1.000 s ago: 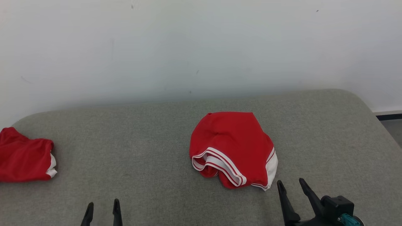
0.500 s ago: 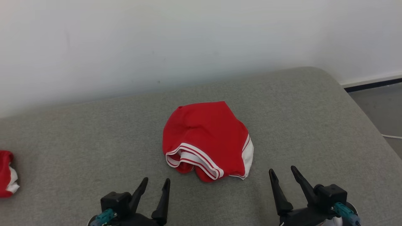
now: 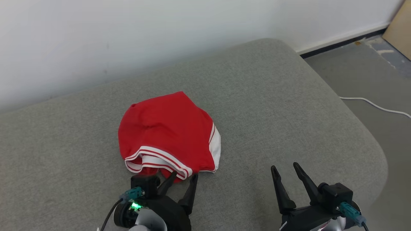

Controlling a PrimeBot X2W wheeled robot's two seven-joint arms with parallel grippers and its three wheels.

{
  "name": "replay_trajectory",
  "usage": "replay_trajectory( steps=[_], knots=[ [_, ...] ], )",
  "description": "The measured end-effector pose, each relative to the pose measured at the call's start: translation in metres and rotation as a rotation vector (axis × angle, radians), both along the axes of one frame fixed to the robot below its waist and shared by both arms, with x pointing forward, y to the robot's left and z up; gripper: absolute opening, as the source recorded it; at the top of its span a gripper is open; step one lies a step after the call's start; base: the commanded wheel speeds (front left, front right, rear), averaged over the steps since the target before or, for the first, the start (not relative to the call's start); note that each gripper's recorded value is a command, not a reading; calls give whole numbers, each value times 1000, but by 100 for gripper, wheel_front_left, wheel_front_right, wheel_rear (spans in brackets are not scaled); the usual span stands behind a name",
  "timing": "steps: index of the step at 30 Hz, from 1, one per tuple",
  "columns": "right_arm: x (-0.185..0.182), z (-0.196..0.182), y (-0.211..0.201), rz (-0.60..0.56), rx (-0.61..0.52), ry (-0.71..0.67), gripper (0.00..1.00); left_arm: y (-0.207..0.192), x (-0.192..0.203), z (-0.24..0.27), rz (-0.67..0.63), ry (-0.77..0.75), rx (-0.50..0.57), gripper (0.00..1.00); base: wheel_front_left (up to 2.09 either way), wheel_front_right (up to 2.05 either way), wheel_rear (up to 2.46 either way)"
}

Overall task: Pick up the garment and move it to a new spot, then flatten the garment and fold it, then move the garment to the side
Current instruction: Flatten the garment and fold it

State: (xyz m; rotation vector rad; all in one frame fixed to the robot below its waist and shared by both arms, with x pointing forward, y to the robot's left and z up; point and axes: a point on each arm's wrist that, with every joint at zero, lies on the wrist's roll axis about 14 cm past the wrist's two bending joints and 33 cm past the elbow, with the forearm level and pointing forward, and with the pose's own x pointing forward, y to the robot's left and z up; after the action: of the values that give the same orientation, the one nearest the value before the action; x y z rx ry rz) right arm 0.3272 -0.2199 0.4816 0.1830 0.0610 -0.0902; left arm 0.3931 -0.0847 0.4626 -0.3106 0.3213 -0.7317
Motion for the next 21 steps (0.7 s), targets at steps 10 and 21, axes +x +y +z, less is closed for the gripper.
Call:
replay_trajectory(
  steps=[10, 21],
  knots=[
    [-5, -11, -16, -55, -1, 33, 100, -29, 11, -4, -37, 25, -27, 0, 0, 0, 0],
    [-2, -5, -4, -13, 6, 12, 100, -47, 35, 101, -66, -241, -204, 0, 0, 0, 0]
  ],
)
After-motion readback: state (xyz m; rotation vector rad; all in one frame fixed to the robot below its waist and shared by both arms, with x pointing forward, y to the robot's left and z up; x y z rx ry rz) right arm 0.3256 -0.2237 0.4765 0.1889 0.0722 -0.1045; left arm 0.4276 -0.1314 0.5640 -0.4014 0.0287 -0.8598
